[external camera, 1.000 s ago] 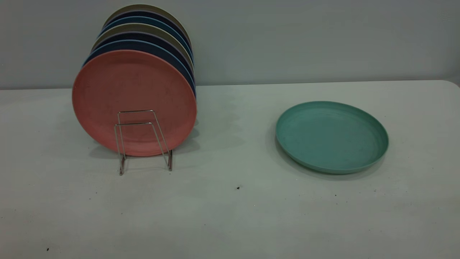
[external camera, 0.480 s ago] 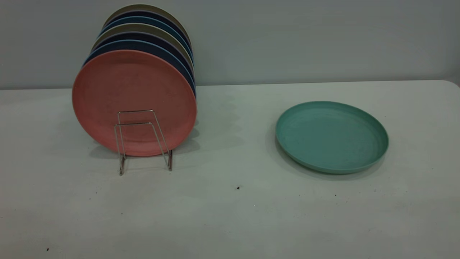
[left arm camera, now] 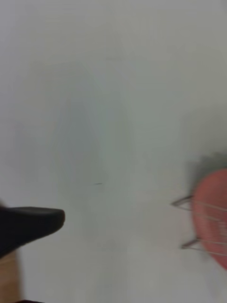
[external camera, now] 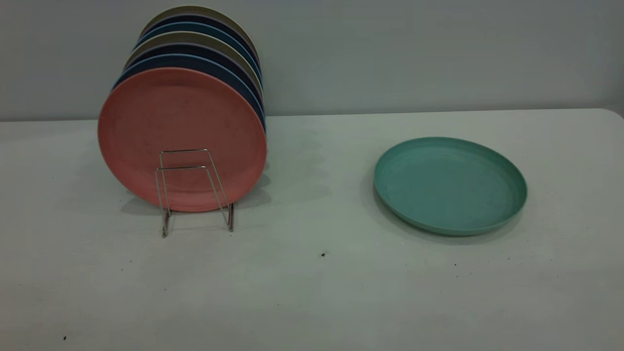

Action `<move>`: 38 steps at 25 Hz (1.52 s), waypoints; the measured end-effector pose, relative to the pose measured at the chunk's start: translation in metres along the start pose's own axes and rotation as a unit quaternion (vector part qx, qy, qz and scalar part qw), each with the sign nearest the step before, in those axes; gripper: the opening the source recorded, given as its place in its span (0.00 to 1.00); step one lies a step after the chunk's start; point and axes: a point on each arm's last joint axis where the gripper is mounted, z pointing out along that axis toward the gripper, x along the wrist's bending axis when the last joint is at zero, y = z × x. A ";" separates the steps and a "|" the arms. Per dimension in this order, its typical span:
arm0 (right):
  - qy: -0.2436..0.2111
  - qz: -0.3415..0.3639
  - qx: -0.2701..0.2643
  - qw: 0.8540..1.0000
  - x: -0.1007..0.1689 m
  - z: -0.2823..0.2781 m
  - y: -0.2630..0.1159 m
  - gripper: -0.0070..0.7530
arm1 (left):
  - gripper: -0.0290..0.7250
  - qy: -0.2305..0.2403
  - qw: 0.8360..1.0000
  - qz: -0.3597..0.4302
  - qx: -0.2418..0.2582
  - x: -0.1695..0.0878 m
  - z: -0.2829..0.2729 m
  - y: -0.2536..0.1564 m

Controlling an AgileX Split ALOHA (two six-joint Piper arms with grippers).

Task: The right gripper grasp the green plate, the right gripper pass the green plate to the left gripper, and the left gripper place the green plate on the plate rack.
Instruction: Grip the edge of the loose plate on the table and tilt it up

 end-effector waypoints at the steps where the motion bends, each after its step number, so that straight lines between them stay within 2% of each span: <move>1: -0.001 0.000 -0.011 1.000 0.000 -0.001 0.003 0.66 | 0.59 0.001 1.000 0.001 -0.016 0.000 -0.001 0.003; 4: 0.005 0.009 -0.053 0.999 0.000 0.003 0.016 0.66 | 0.59 0.003 0.999 0.001 -0.053 0.001 0.000 0.013; 7: 0.050 0.038 -0.066 0.996 0.005 0.015 0.034 0.66 | 0.59 -0.018 0.998 -0.013 -0.052 -0.001 0.009 0.027; 14: 0.205 0.051 -0.031 0.977 0.024 0.069 0.074 0.66 | 0.59 -0.125 0.991 -0.017 -0.032 -0.017 0.040 0.060; 18: 0.255 0.059 -0.006 0.965 0.027 0.115 0.087 0.66 | 0.59 -0.164 0.986 -0.020 -0.001 -0.021 0.059 0.072; 22: 0.228 0.078 0.036 0.970 0.019 0.172 0.088 0.66 | 0.59 -0.165 0.986 -0.024 0.022 -0.020 0.072 0.076; 25: 0.211 0.078 0.085 0.971 0.013 0.215 0.088 0.66 | 0.59 -0.162 0.986 -0.024 0.019 -0.020 0.074 0.077; 30: 0.208 0.097 0.153 0.961 0.004 0.288 0.089 0.66 | 0.59 -0.162 0.986 -0.023 0.019 -0.020 0.074 0.077; 38: 0.194 0.123 0.221 0.948 -0.039 0.372 0.063 0.66 | 0.59 -0.171 0.984 -0.020 0.038 -0.021 0.073 0.074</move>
